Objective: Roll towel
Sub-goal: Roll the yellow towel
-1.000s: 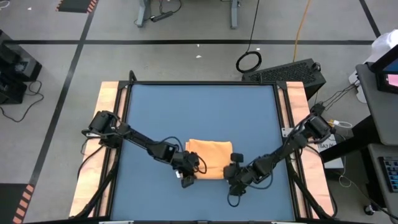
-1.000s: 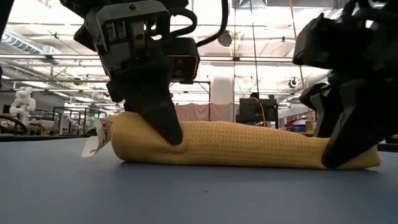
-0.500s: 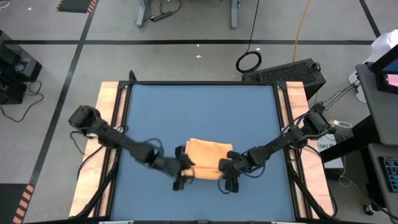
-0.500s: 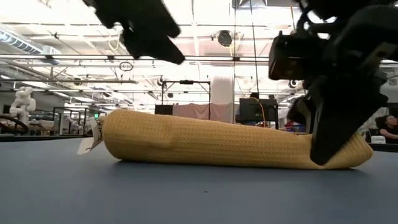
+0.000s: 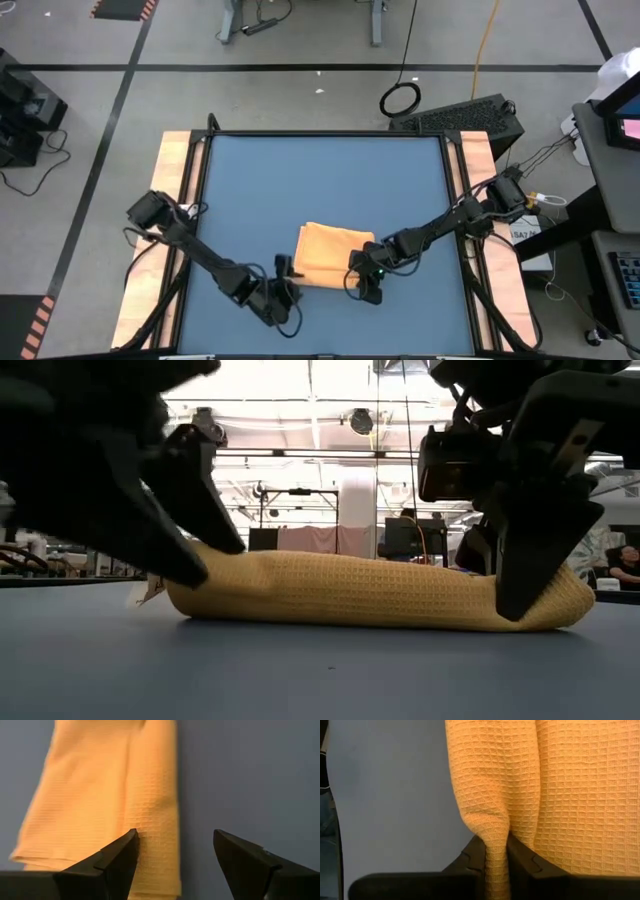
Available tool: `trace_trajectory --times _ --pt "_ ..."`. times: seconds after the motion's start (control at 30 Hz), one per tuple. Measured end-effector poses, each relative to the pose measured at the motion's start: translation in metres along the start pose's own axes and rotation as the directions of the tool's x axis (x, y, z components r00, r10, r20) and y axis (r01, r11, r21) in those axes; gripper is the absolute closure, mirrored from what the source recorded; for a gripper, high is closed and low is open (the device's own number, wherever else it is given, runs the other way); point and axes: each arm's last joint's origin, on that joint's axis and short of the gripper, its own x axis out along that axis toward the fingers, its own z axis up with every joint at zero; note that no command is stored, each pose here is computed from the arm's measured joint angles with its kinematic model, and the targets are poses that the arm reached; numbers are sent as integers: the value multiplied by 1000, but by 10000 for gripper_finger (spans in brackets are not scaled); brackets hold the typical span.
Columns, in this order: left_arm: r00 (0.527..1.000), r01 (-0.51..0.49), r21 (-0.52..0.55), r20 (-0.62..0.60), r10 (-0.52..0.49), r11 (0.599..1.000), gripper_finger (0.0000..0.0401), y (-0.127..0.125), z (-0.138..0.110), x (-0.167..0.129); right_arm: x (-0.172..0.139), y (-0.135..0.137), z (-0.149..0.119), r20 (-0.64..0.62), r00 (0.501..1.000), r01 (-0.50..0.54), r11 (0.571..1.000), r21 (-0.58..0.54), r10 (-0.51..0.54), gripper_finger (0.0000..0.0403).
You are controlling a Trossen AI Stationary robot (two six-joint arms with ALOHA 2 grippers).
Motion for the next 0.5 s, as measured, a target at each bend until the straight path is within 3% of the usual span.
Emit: trace_trajectory --times 0.17,0.5 --pt "998 -60 17 -26 60 998 139 3 -5 12 0 0 0 0 1000 0 1000 -1 0 369" --pt "994 -37 -71 -108 29 997 140 26 -7 27 0 1 0 -7 1000 -10 999 -39 10 367"
